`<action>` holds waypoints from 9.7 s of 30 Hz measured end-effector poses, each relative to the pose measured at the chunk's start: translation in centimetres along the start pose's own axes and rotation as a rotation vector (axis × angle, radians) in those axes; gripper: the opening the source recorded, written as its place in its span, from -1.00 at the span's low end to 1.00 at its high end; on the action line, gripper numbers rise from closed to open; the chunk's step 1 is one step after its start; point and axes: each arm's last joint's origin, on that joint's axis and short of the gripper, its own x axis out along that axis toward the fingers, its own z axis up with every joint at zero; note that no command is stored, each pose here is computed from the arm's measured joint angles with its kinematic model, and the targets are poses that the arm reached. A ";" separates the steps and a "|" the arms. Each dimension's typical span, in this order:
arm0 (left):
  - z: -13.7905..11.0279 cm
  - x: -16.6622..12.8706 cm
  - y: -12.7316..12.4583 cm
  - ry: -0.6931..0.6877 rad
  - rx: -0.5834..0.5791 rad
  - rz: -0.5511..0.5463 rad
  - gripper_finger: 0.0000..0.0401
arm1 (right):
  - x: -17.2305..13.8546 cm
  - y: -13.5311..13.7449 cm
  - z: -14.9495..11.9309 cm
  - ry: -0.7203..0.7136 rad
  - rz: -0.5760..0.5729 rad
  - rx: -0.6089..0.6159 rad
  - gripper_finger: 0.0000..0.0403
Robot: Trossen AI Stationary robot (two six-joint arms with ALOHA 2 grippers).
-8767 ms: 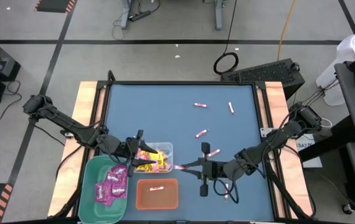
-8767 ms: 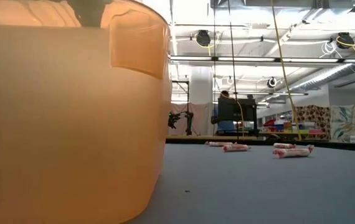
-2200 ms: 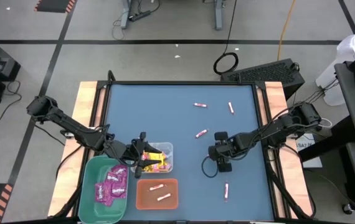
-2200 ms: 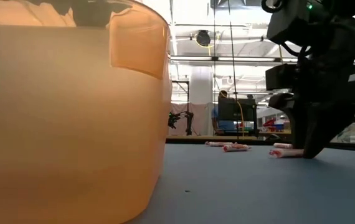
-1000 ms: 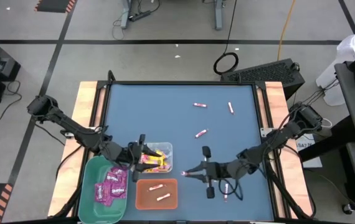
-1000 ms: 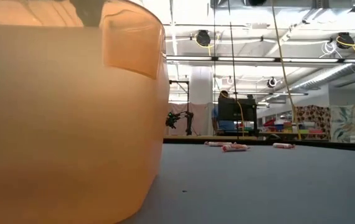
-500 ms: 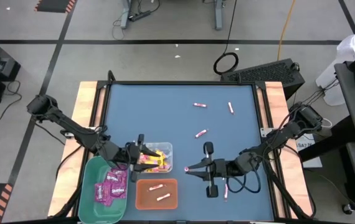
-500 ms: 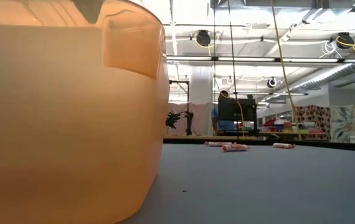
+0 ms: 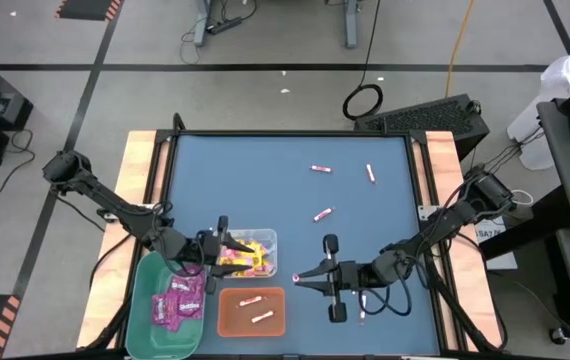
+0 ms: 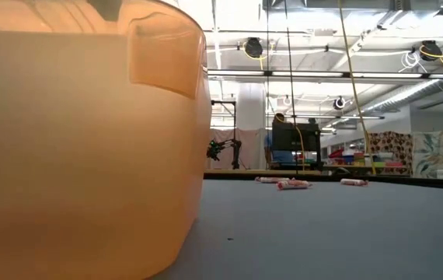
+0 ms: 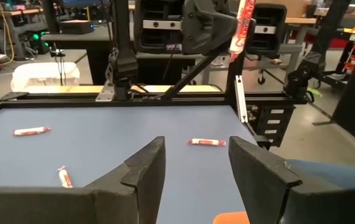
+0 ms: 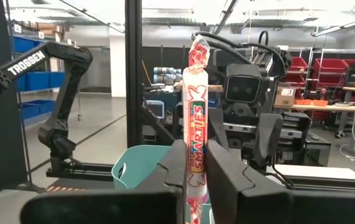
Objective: Sort candy
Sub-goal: Put the red candy into the orange bin
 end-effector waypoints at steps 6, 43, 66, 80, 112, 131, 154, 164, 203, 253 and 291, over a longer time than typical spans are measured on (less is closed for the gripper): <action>0.0 0.0 0.0 -0.005 -0.003 0.000 -0.09 | 0.0 0.0 0.0 -0.005 -0.001 -0.047 -0.86; 0.3 0.0 0.0 -0.031 -0.016 -0.004 -0.09 | -0.8 1.6 0.0 0.003 0.073 -0.008 -0.82; 0.3 2.0 -1.2 -0.223 -0.045 -0.043 -0.09 | 3.2 -0.4 -2.2 0.084 -0.030 0.114 -0.80; 0.1 2.4 -1.5 -0.243 -0.020 -0.098 0.19 | 7.0 -1.7 -3.6 0.079 -0.099 0.093 -0.80; -0.6 3.3 -0.7 -0.210 0.013 -0.117 -0.77 | 7.2 -2.4 -4.3 0.118 -0.116 0.079 -0.59; -1.9 1.1 -3.6 0.015 -0.107 -0.251 -0.71 | 4.2 0.3 -4.8 0.447 -0.136 0.139 -0.01; -11.0 3.6 -5.8 0.401 -0.154 -0.190 -0.69 | 3.1 1.7 -5.3 0.511 -0.106 0.123 -0.07; -10.9 3.6 -5.7 0.401 -0.166 -0.184 -0.26 | 3.1 1.7 -5.3 0.511 -0.105 0.122 -0.07; -1.5 4.0 -2.1 0.245 -0.066 -0.076 -0.14 | -9.7 5.1 -8.8 1.475 -0.821 0.741 -0.07; -1.5 4.0 -2.1 0.246 -0.097 -0.074 -0.14 | -7.2 4.6 4.0 0.734 -0.329 0.109 -0.83; -0.9 4.1 -2.1 0.179 -0.111 -0.046 -0.14 | -6.8 3.4 0.8 -0.094 0.064 -0.087 -0.82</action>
